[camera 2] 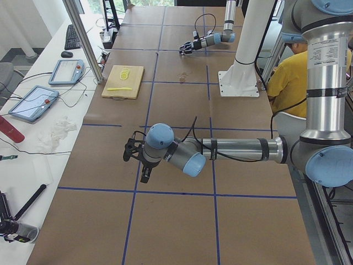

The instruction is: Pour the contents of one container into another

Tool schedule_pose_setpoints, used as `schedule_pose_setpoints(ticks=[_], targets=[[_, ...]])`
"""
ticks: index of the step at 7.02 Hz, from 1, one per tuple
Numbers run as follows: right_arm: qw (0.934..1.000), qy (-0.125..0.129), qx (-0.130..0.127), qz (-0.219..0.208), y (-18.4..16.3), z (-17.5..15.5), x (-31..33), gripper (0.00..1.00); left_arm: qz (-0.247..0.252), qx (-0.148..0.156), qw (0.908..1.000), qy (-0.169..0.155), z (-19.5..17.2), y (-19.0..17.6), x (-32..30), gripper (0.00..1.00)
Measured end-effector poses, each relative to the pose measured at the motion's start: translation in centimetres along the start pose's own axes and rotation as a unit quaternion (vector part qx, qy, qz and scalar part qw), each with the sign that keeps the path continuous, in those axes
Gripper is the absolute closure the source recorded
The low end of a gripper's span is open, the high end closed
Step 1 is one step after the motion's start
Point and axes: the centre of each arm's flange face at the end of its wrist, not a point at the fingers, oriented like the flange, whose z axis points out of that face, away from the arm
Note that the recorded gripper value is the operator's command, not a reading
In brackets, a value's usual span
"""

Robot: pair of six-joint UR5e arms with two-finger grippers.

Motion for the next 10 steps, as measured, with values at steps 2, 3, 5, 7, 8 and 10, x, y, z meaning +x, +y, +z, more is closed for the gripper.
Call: schedule_pose_setpoints(ticks=[2, 3, 5, 7, 8, 10], targets=[[0.9995, -0.012, 0.0, 0.028, 0.3, -0.7, 0.0, 0.0, -0.003, 0.0, 1.0, 0.0, -0.2, 0.3, 0.0, 0.0], [0.9994, -0.014, 0.003, 0.031, 0.6, -0.9, 0.1, 0.0, -0.004, 0.0, 1.0, 0.0, -0.2, 0.4, 0.0, 0.0], [0.9993, -0.017, 0.003, 0.034, 0.7, -1.3, -0.1, 0.0, -0.004, 0.0, 1.0, 0.0, -0.2, 0.4, 0.1, 0.0], [0.999, -0.023, 0.005, 0.039, 0.8, -2.1, -0.2, 0.0, -0.004, 0.001, 1.0, 0.0, -0.2, 0.4, 0.1, 0.0], [0.9986, -0.03, 0.01, 0.042, 1.0, -3.3, -0.6, 0.0, -0.004, 0.001, 1.0, 0.0, -0.3, 0.4, 0.1, 0.0], [0.997, -0.055, 0.01, 0.055, 1.2, -7.2, 0.1, 0.0, -0.003, 0.001, 1.0, 0.0, -0.3, 0.4, 0.1, 0.0]])
